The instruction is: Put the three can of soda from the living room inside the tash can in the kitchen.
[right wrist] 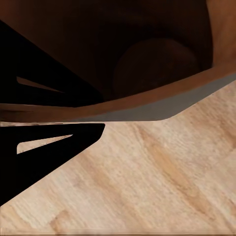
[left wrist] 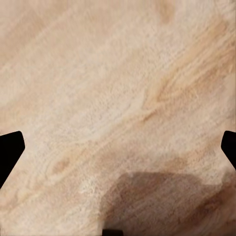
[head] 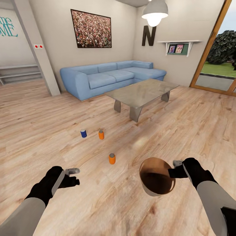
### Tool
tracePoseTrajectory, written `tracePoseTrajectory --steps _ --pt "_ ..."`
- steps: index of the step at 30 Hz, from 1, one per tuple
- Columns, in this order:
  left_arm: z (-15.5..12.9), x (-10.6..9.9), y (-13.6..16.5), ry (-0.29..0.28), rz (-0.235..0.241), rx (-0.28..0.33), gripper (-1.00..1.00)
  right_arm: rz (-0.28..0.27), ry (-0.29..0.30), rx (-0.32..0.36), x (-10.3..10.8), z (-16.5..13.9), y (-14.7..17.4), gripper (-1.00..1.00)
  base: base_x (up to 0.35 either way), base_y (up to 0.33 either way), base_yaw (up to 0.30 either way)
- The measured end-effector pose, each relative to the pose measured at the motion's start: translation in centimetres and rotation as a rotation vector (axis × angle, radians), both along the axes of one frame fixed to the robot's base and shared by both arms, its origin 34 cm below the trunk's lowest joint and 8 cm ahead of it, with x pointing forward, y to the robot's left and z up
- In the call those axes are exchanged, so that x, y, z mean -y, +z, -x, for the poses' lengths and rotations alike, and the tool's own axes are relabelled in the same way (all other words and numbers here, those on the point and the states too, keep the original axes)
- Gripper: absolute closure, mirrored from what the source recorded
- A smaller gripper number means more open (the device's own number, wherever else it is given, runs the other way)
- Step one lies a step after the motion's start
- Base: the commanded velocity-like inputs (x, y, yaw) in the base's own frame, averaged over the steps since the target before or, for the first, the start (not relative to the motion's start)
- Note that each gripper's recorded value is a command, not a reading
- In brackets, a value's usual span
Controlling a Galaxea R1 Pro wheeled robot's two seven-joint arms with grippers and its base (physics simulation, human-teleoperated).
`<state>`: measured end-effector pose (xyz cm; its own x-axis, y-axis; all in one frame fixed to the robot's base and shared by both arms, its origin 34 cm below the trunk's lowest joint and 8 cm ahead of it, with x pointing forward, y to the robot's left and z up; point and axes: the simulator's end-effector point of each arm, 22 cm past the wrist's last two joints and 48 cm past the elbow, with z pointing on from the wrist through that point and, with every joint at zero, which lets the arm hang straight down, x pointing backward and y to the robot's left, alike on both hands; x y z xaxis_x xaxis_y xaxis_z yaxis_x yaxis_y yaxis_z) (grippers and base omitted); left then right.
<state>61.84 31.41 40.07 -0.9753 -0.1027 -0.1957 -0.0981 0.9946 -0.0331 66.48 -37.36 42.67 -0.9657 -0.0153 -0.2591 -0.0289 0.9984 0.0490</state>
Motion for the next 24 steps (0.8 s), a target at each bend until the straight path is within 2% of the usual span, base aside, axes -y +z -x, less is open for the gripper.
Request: tracePoseTrajectory --steps 5,9,14,18,19,22,24 --pt "0.1 0.0 -0.1 -0.003 -0.007 -0.002 -1.00 0.005 -0.010 0.001 0.3 0.0 0.1 1.00 0.002 0.001 0.000" --pt "0.1 -0.1 -0.1 -0.004 -0.008 -0.003 -1.00 0.021 -0.015 0.002 1.7 0.1 0.3 1.00 0.000 0.000 0.000" --pt "0.2 -0.5 -0.3 -0.002 -0.015 -0.004 -1.00 0.020 -0.024 0.003 2.2 0.2 0.4 1.00 0.000 0.000 0.000" --pt "-0.2 -2.0 -0.1 0.006 -0.038 0.021 -1.00 0.024 -0.029 0.001 2.7 0.2 0.5 1.00 0.000 0.000 0.000" --pt "-0.3 -3.2 0.1 0.011 -0.055 0.026 -1.00 0.016 -0.044 0.001 3.1 0.3 0.7 1.00 0.000 0.000 0.000" --pt "-0.2 -5.0 0.3 0.021 -0.078 0.028 -1.00 0.062 -0.045 -0.001 5.4 0.6 1.0 1.00 0.000 0.000 0.000" --pt "-0.2 -5.9 0.4 0.024 -0.094 0.033 -1.00 0.065 -0.057 -0.001 6.6 0.8 1.3 1.00 0.000 0.000 0.000"
